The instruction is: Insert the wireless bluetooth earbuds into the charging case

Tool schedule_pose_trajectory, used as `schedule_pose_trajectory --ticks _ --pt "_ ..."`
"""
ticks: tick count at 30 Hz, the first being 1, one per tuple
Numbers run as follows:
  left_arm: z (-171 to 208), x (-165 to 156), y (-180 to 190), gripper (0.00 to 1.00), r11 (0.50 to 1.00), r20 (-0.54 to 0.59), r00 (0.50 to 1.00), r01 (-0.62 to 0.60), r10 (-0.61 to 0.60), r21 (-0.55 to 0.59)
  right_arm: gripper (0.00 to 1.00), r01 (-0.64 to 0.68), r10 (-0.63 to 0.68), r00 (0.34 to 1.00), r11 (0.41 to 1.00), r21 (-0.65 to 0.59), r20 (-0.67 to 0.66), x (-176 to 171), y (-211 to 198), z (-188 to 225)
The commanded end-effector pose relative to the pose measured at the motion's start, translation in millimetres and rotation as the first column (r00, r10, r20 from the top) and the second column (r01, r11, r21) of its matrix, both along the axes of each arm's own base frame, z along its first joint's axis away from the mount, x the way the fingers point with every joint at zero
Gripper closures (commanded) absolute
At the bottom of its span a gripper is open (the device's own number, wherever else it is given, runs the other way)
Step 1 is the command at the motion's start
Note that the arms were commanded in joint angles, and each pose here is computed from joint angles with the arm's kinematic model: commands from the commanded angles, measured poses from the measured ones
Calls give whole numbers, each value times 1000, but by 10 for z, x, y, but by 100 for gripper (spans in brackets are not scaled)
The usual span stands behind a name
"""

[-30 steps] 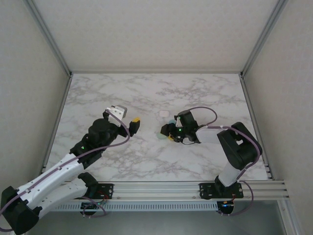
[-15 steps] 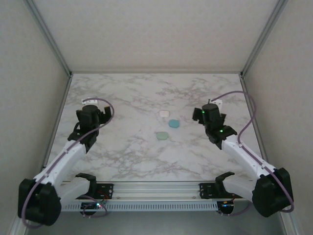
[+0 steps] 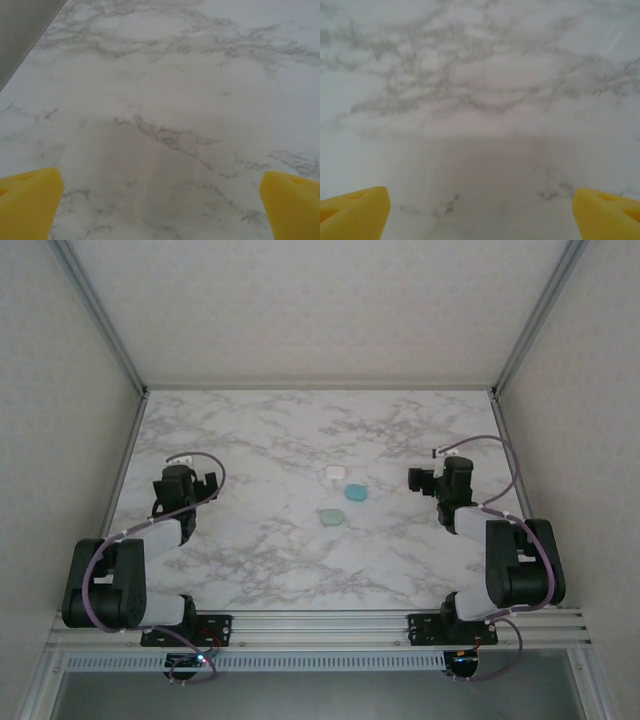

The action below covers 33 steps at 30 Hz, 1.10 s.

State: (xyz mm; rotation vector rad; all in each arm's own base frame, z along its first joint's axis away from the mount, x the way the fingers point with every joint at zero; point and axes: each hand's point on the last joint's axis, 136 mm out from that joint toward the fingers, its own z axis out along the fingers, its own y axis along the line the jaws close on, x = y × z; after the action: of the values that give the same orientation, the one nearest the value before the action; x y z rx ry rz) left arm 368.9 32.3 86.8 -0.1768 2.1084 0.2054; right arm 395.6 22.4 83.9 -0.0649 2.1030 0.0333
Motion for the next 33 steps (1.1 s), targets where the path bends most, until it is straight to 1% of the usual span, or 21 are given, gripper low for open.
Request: schedule_pose_trajectory --ticks 1,2,5,6,8,9,11,12,13,15,18,19,21,23,24,25,27,28,30,32,33 --pt "242 113 -190 0 991 122 984 133 -131 -9 4 -96 89 988 994 54 129 -52 161 31" --pt "250 98 -192 0 991 129 983 135 -133 -10 4 -79 70 987 996 53 145 -61 135 12" --pt "238 108 -232 0 985 121 979 171 -167 -30 1 15 -20 993 999 44 120 -25 1 -21" --pt "230 113 -241 0 984 117 978 176 -170 -39 1 25 -30 992 999 42 124 -20 -17 -14" --pt "378 145 -242 0 980 169 979 141 -117 -139 1 30 -34 992 999 36 123 -22 -21 -20" --pt "486 175 -352 0 966 190 969 192 -158 -176 1 30 -34 992 999 36 122 -25 -19 -18" --pt "566 249 -473 0 960 181 958 248 -222 -134 1 29 -33 992 999 37 122 -24 -16 -20" --pt "555 294 -451 0 963 188 958 242 -217 -118 1 28 -33 992 999 37 123 -23 -17 -18" --pt "551 333 -396 0 966 164 967 219 -196 -136 1 28 -33 992 999 37 122 -25 -16 -20" --pt "555 374 -406 0 960 157 965 235 -212 -151 1 28 -32 992 999 37 121 -25 -15 -21" --pt "558 316 -372 0 965 181 965 217 -190 -147 1 28 -33 992 999 37 121 -24 -16 -20" --pt "520 281 -342 0 969 182 969 197 -169 -151 1 28 -32 992 999 36 121 -26 -15 -23" --pt "300 157 -291 0 978 133 981 162 -145 -129 1 29 -33 992 999 37 121 -24 -18 -20" --pt "263 113 -265 0 982 144 980 153 -136 -110 1 28 -32 992 999 37 123 -22 -14 -17" --pt "311 133 -252 0 983 174 976 154 -135 -103 1 28 -32 992 999 37 122 -24 -16 -20" --pt "315 170 -208 0 980 184 977 138 -110 -145 1 28 -32 992 999 37 122 -23 -14 -18" --pt "239 233 -300 0 967 220 964 192 -152 -171 1 28 -32 992 999 37 121 -25 -14 -22" --pt "153 265 -350 0 963 205 963 213 -178 -166 1 28 -32 992 999 37 123 -22 -14 -17" --pt "59 270 -372 0 966 195 964 213 -183 -149 1 29 -33 992 999 37 122 -24 -16 -20" --pt "40 272 -337 0 972 209 965 188 -156 -144 1 29 -33 992 999 36 122 -25 -17 -20" --pt "26 278 -232 0 984 187 978 119 -92 -134 1 29 -34 992 999 36 122 -25 -17 -20"
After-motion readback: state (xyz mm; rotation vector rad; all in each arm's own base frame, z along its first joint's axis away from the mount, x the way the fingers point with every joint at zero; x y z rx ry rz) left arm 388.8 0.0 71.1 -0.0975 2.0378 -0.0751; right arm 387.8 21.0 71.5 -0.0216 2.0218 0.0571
